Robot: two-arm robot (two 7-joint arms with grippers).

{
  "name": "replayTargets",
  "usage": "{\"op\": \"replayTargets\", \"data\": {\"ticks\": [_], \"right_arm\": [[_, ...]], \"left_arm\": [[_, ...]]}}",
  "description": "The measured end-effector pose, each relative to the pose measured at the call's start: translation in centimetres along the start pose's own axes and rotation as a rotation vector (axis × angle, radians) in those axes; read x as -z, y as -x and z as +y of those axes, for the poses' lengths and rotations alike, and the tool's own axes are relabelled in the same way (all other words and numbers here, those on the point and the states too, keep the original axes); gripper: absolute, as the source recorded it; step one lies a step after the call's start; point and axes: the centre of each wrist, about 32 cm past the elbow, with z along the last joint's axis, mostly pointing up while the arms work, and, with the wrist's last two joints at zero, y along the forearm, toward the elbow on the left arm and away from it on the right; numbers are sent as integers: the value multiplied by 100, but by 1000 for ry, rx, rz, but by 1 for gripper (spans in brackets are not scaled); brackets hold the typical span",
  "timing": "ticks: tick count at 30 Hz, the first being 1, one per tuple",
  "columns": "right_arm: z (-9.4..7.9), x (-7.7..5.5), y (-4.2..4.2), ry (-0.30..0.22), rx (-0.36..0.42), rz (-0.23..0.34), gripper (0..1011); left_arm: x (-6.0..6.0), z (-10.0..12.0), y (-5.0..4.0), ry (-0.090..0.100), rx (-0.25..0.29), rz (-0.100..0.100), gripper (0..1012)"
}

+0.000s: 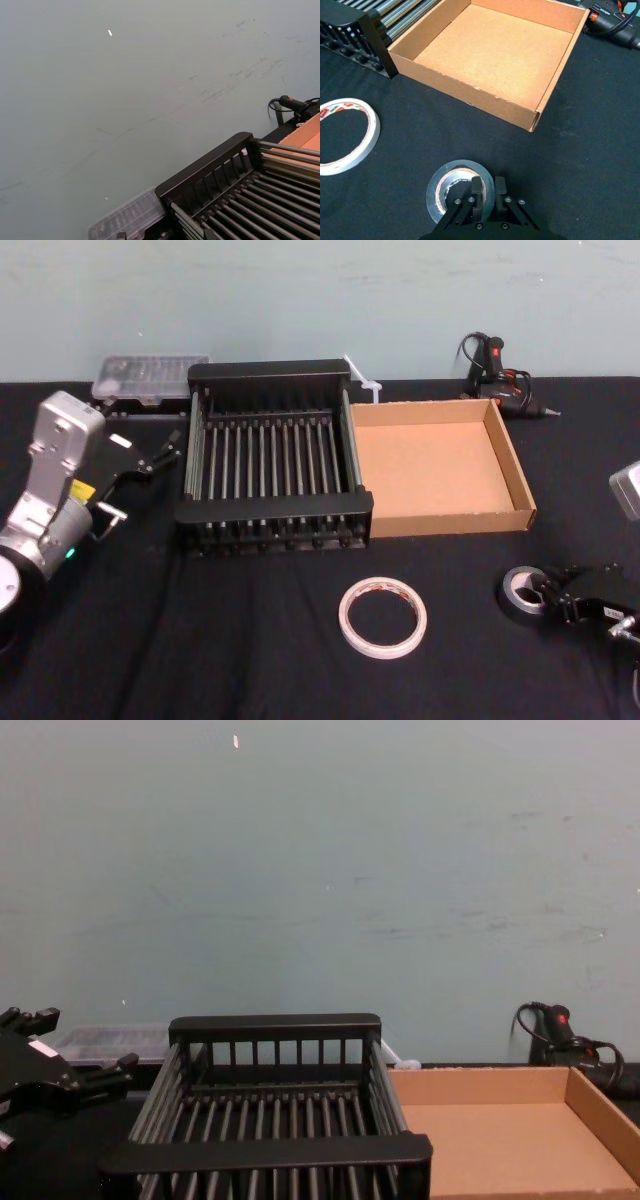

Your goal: Pick up the white tape and place it into the black box , Pick up the silver tape and place it into the brown box.

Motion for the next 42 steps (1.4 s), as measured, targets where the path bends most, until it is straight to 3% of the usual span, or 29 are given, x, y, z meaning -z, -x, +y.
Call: {"op": "replayTargets", "data": {"ticks": [9, 19, 29, 42], "right_arm": [[-4, 1, -3, -3, -3, -2, 161], [-27, -55, -8, -47, -9, -1, 161], [33, -238, -17, -108, 14, 14, 161], [217, -454, -51, -147, 58, 30, 161]], "left_arm": [[0, 0, 0, 0, 0, 0, 1001], [0, 0, 0, 0, 0, 0, 1001], [0, 0, 0, 0, 0, 0, 1001], [0, 0, 0, 0, 0, 0, 1001]]}}
